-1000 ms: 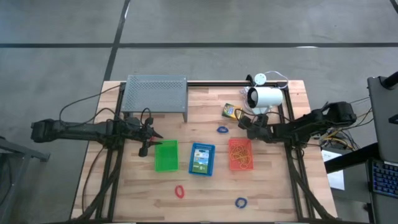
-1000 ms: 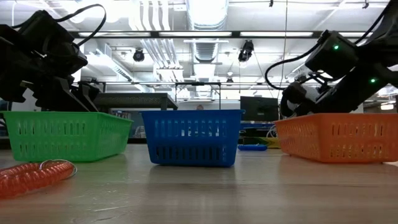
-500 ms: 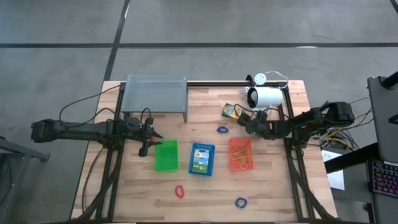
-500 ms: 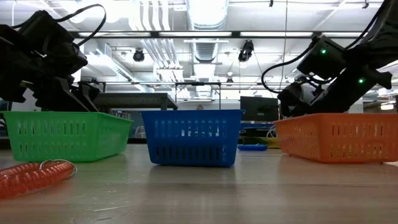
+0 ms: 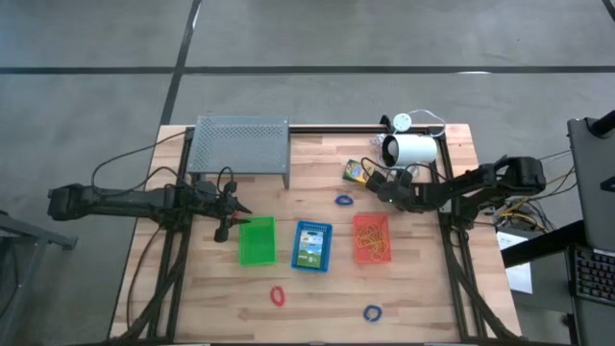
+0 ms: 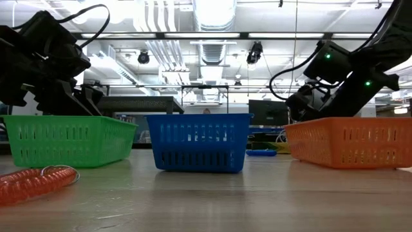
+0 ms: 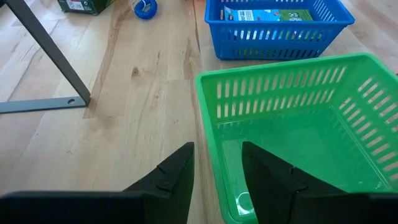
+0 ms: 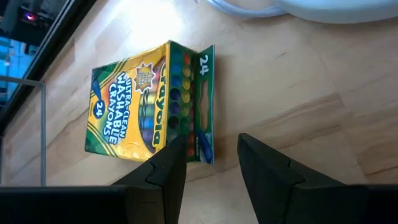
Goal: Pick & Place Office Desk Supplies
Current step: Put the crayon box into the blue bin
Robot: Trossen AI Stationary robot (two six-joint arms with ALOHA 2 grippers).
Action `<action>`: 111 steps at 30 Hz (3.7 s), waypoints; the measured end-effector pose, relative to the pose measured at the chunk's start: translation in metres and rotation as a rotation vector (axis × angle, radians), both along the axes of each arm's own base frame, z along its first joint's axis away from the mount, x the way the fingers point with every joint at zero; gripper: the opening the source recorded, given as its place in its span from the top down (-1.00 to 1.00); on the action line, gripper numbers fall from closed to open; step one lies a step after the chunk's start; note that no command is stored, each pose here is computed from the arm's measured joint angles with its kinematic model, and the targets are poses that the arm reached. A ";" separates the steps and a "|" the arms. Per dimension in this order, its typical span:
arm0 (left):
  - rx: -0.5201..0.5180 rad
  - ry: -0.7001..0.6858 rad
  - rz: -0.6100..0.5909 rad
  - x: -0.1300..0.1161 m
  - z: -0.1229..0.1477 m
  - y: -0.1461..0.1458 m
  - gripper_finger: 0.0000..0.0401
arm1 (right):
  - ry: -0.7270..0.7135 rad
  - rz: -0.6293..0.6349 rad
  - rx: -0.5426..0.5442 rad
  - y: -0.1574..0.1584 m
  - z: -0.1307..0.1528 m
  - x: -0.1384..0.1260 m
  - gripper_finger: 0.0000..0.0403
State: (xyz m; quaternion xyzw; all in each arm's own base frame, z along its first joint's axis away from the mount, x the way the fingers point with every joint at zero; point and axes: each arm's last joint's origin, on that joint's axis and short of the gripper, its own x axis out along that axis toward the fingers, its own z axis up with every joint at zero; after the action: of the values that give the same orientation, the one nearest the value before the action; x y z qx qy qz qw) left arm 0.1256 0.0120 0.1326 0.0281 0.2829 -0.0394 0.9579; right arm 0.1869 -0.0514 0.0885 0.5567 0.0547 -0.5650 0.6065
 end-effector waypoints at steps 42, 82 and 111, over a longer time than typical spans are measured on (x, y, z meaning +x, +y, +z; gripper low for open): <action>0.000 0.000 0.000 0.000 0.000 0.000 0.31 | 0.216 0.249 -0.198 -0.010 0.074 0.048 0.31; 0.000 0.000 0.000 0.000 0.000 0.000 0.31 | 0.255 0.702 -0.040 -0.038 0.067 0.128 0.36; 0.000 0.000 0.000 0.000 0.000 0.000 0.31 | 0.272 0.575 0.136 -0.030 0.046 0.124 0.42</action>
State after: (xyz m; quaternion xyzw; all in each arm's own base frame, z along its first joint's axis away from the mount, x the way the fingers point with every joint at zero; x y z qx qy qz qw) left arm 0.1255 0.0120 0.1326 0.0281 0.2830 -0.0395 0.9579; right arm 0.3111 -0.0817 0.1344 0.4772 0.3279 -0.4349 0.6897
